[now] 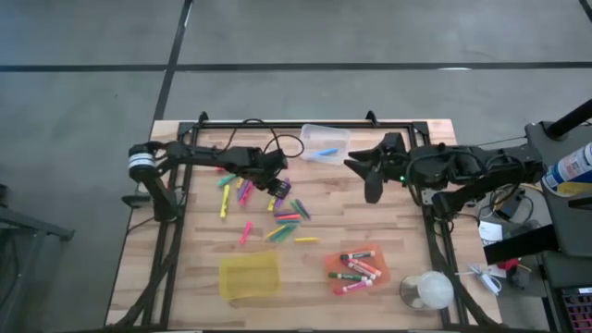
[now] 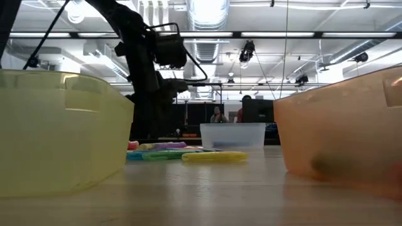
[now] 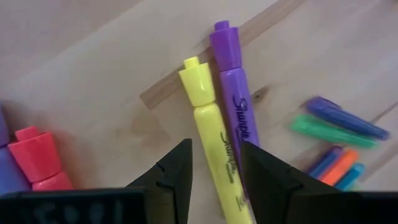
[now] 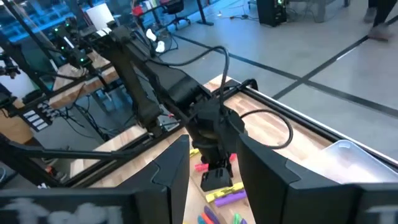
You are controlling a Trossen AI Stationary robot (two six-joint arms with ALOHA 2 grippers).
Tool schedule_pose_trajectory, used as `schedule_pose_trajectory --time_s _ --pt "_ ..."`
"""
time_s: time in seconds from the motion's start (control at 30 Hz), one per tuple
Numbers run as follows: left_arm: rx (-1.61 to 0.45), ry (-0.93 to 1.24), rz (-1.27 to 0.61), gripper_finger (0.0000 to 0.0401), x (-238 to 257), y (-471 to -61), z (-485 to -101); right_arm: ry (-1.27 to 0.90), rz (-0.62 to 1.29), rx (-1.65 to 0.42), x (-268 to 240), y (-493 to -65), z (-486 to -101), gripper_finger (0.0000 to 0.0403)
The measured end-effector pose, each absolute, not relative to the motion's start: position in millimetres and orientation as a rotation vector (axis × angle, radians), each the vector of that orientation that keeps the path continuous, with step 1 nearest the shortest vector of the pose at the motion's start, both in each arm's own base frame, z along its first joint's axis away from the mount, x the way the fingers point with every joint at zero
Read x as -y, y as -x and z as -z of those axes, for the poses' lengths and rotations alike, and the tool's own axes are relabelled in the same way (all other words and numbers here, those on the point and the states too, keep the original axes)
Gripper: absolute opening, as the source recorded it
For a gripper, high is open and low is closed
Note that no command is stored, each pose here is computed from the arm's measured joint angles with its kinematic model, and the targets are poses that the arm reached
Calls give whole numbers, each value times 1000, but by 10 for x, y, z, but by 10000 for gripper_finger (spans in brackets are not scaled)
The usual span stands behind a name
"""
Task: Pick & Place Markers
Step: Put the right yellow highlighter pen into the transparent bin
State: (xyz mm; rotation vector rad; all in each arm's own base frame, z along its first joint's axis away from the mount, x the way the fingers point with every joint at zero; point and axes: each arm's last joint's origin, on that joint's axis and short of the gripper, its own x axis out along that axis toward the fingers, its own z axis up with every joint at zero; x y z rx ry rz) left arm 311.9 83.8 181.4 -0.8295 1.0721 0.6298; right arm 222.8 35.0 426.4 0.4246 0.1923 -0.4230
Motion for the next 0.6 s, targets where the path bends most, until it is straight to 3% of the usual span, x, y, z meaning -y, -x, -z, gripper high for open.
schedule_pose_trajectory --time_s 0.6 --pt "-1135 822 -644 128 -855 -3198 -1590 -374 417 -203 -350 -2230 -4262 106"
